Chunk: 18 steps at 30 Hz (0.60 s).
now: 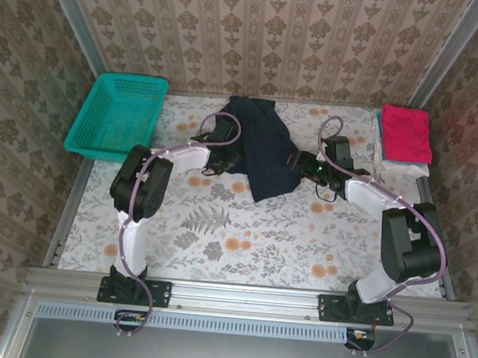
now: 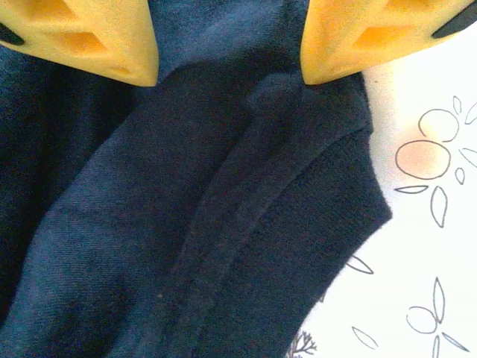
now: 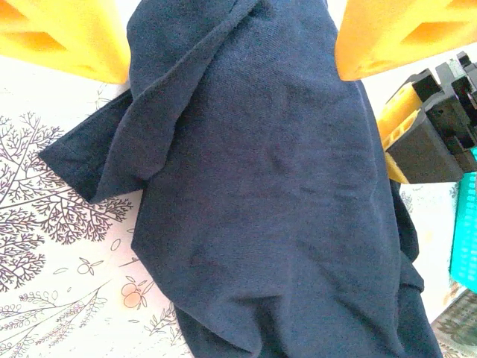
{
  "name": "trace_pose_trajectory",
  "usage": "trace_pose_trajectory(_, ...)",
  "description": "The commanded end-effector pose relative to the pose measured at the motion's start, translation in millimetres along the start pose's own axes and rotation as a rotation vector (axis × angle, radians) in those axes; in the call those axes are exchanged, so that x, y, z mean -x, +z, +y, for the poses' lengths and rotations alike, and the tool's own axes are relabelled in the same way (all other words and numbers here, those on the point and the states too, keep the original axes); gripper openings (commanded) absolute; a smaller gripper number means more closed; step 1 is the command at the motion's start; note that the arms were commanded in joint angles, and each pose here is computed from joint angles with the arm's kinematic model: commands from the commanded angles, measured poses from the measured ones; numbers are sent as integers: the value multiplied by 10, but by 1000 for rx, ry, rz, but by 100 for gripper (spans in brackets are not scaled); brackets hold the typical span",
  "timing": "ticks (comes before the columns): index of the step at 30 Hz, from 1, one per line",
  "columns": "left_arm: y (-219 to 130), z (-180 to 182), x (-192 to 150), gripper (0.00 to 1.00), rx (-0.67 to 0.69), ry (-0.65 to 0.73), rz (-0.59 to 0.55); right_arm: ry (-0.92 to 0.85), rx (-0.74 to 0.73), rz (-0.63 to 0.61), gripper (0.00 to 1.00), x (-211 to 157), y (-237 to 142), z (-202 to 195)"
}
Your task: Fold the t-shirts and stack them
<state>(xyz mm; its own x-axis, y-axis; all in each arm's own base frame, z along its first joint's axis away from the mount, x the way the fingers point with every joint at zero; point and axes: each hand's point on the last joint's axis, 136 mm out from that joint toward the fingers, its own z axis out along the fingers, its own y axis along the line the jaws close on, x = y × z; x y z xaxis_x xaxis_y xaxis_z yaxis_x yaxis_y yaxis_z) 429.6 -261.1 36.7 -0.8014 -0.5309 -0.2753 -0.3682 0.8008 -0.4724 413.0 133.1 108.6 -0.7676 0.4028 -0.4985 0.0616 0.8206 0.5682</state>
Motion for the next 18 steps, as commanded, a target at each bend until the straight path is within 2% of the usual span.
trace_pose_trajectory(1, -156, 141, 0, 57, 48, 13, -33, -2, 4, -16, 74, 29, -43, 2)
trace_pose_trajectory(8, -266, 223, 129, 58, 186, 164, -115, 37, 50, -2, 74, -23, 32, 35)
trace_pose_trajectory(14, -136, 213, -1, 57, 254, 275, -45, 35, 42, 3, 74, -65, 26, 0)
trace_pose_trajectory(18, -21, 234, -97, 53, 303, 274, 14, 40, 42, 8, 74, -86, 47, -17)
